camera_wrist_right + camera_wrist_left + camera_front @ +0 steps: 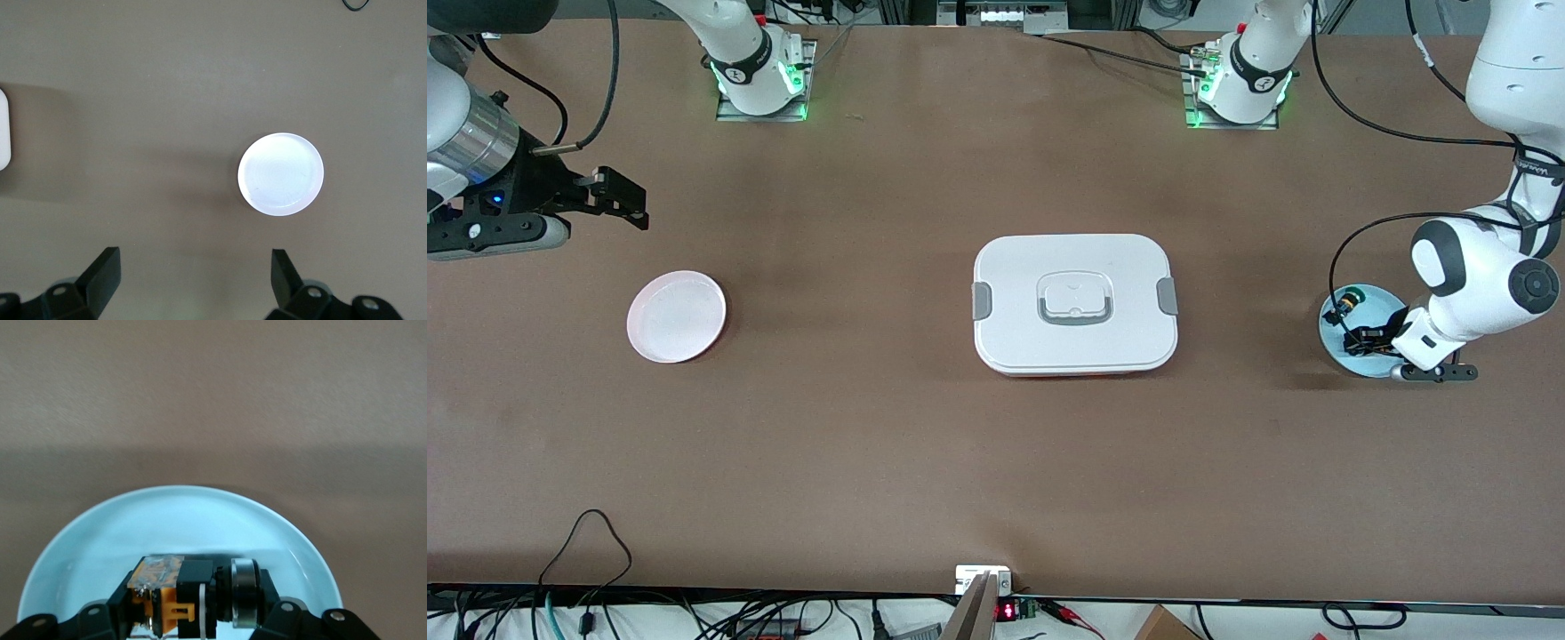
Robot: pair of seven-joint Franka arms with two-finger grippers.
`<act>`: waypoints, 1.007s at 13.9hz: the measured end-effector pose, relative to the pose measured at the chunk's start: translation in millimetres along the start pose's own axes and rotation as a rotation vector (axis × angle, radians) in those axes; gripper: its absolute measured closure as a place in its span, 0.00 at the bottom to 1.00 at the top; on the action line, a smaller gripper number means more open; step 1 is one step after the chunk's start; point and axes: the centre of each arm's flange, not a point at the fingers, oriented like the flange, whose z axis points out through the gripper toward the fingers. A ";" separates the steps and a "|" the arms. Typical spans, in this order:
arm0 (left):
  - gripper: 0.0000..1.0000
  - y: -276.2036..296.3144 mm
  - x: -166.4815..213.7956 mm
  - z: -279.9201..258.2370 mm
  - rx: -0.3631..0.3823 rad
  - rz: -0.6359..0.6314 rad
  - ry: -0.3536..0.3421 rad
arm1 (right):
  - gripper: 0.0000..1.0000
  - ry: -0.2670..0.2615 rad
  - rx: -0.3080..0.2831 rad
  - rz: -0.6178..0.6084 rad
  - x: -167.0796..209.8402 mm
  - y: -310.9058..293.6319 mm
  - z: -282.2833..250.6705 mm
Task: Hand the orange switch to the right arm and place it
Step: 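Lift the orange switch with the left gripper and carry it over the box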
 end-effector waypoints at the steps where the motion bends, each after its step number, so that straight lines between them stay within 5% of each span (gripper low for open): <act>1: 0.28 4.4 3.8 -9.7 -0.014 0.008 -0.038 | 0.00 0.000 0.000 0.000 0.0 0.0 0.0; 8: 0.28 47.9 31.4 -109.5 -0.138 0.067 -0.257 | 0.00 -0.004 -0.007 0.010 1.1 6.3 2.1; 14: 0.28 140.6 48.5 -189.8 -0.469 0.158 -0.272 | 0.00 -0.008 -0.055 0.019 3.9 16.4 6.2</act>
